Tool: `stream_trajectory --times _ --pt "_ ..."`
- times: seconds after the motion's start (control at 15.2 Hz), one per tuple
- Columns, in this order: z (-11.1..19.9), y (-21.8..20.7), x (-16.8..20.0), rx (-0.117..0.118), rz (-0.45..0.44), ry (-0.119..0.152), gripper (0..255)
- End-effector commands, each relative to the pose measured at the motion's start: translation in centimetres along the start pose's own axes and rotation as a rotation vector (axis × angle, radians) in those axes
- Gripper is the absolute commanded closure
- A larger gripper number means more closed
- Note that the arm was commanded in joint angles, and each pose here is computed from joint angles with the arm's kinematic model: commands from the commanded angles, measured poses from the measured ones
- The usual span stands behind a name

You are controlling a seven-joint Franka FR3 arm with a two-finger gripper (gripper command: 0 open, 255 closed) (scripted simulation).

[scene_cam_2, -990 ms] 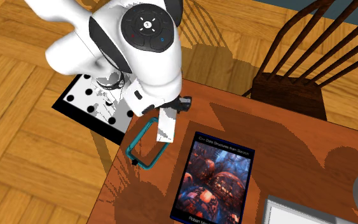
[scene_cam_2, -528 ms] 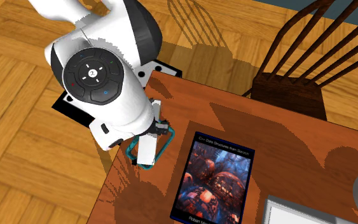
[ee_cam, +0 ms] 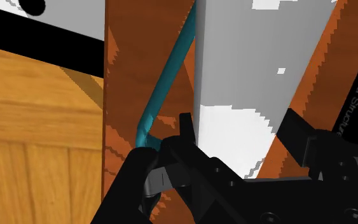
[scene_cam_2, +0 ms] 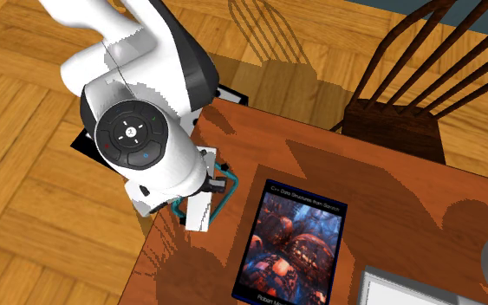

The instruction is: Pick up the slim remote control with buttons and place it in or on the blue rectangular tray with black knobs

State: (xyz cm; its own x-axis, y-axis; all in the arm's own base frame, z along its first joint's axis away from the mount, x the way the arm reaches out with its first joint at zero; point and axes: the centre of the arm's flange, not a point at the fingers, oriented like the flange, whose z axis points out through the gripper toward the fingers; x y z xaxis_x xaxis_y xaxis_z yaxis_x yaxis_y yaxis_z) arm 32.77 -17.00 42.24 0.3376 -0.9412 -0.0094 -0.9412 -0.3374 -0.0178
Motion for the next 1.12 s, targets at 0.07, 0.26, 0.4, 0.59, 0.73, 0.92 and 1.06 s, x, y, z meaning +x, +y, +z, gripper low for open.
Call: stream_trajectory --times 0.07,0.26,0.4,0.59,0.73,0.92,1.06 --pt "1.7 0.0 0.0 0.0 0.0 0.0 255" --pt "3.3 0.1 0.0 0.0 0.0 0.0 255" --pt "4.0 0.1 0.0 0.0 0.0 0.0 255" --pt "4.0 0.1 0.1 0.0 0.0 0.0 255" --pt "4.0 0.1 0.1 0.0 0.0 0.0 255" --pt "4.0 0.1 0.1 0.0 0.0 0.0 0" --pt "4.0 0.1 0.1 0.0 0.0 0.0 0"
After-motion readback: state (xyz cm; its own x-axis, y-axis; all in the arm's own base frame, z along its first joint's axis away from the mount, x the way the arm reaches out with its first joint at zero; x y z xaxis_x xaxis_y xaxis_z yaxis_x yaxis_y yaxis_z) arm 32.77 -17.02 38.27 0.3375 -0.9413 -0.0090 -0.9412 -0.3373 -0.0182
